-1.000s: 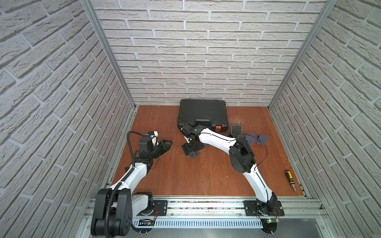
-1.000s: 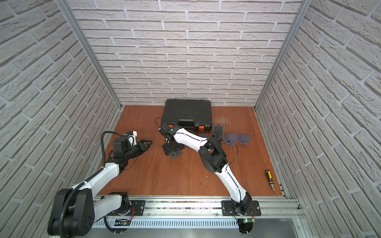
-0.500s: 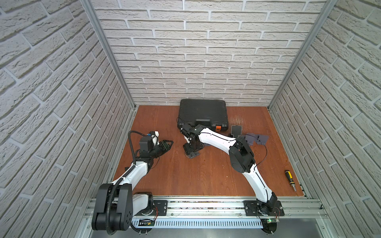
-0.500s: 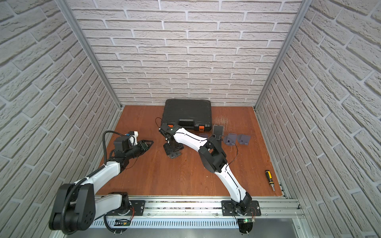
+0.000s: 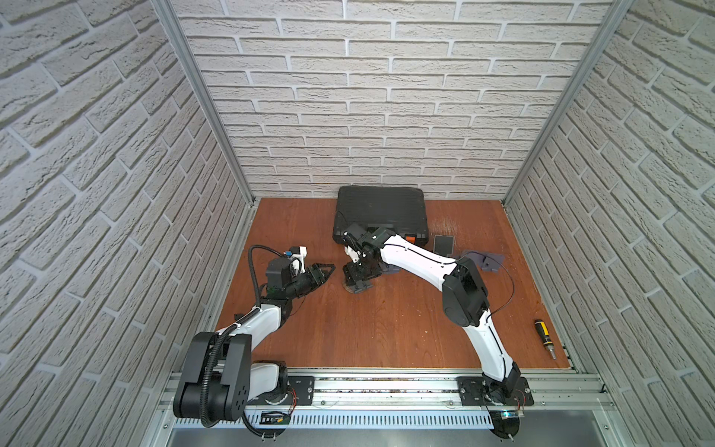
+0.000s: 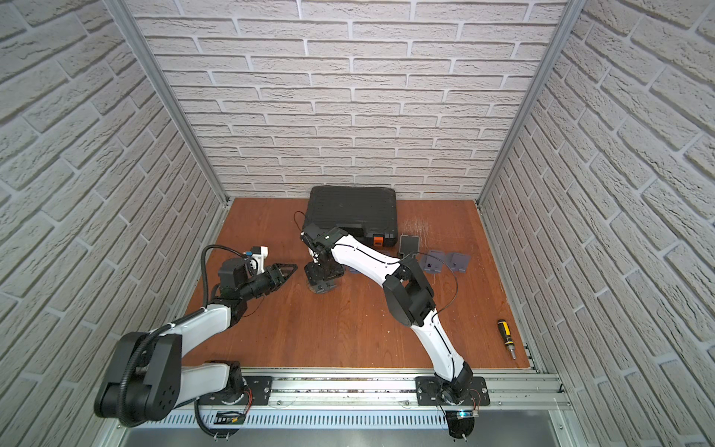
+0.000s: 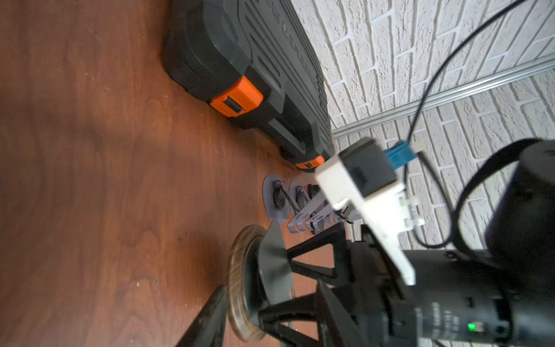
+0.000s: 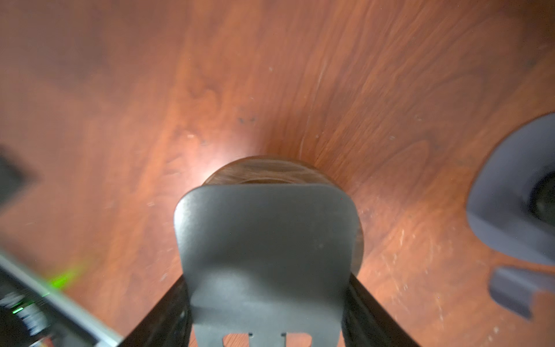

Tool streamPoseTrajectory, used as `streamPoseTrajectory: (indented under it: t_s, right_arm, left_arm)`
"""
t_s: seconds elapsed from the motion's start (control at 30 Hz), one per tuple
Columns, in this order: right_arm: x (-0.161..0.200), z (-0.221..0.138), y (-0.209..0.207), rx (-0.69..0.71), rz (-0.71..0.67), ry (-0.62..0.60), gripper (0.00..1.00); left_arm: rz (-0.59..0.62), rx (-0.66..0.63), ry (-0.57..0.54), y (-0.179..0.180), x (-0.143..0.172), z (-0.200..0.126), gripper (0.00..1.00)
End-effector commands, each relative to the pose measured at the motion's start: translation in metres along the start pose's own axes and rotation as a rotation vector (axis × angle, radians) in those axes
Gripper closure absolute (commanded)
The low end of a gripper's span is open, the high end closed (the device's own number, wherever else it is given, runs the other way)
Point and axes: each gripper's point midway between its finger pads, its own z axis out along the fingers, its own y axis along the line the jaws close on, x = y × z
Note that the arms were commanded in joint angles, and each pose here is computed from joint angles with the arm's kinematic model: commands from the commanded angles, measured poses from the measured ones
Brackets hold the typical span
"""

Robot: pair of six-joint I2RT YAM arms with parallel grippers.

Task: Open the phone stand
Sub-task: Pick up the phone stand at the center of the board.

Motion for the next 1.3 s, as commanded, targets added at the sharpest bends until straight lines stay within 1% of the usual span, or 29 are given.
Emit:
streamPoseTrajectory:
  t_s: [0.0, 0.13, 0.27, 0.37, 0.43, 0.47, 0.5, 0.7, 0.9, 1.07, 1.27]
  right_arm:
    - [-0.018, -0.056, 0.015, -0.103, 0.009, -0.120, 0.81]
    - [-0.020, -0.076, 0.012, -0.109, 0.017, -0.150, 0.82]
    - [-0.023, -0.093, 0.003, -0.112, 0.041, -0.188, 0.83]
    - [-0.024, -0.101, 0.000, -0.132, 0.053, -0.210, 0.83]
    - [-0.025, -0.101, -0.003, -0.133, 0.063, -0.212, 0.84]
    - [-0.026, -0.112, -0.003, -0.146, 0.066, -0.236, 0.84]
    - [-0.027, -0.115, -0.003, -0.153, 0.069, -0.246, 0.84]
    - [-0.029, -0.119, -0.004, -0.181, 0.076, -0.259, 0.84]
    - [-0.032, -0.120, -0.002, -0.203, 0.074, -0.268, 0.84]
    - [-0.030, -0.119, -0.002, -0.204, 0.072, -0.262, 0.84]
    - [-0.031, -0.120, -0.004, -0.191, 0.071, -0.268, 0.84]
  left_arm:
    - [0.071, 0.094, -0.038, -0.027, -0.004, -0.002, 0.51]
    - [0.097, 0.133, -0.034, -0.043, 0.002, 0.001, 0.51]
    - [0.095, 0.158, -0.050, -0.050, 0.007, 0.001, 0.52]
    - [0.097, 0.190, -0.070, -0.058, 0.007, 0.001, 0.53]
    - [0.102, 0.203, -0.068, -0.062, 0.009, 0.002, 0.53]
    - [0.104, 0.206, -0.065, -0.064, 0.010, 0.003, 0.53]
    - [0.108, 0.210, -0.063, -0.066, 0.011, 0.004, 0.53]
    - [0.115, 0.239, -0.044, -0.074, 0.017, 0.012, 0.55]
    - [0.104, 0.252, -0.033, -0.071, 0.021, 0.023, 0.57]
    - [0.094, 0.287, -0.037, -0.076, 0.018, 0.029, 0.58]
    - [0.108, 0.300, -0.013, -0.082, 0.026, 0.034, 0.58]
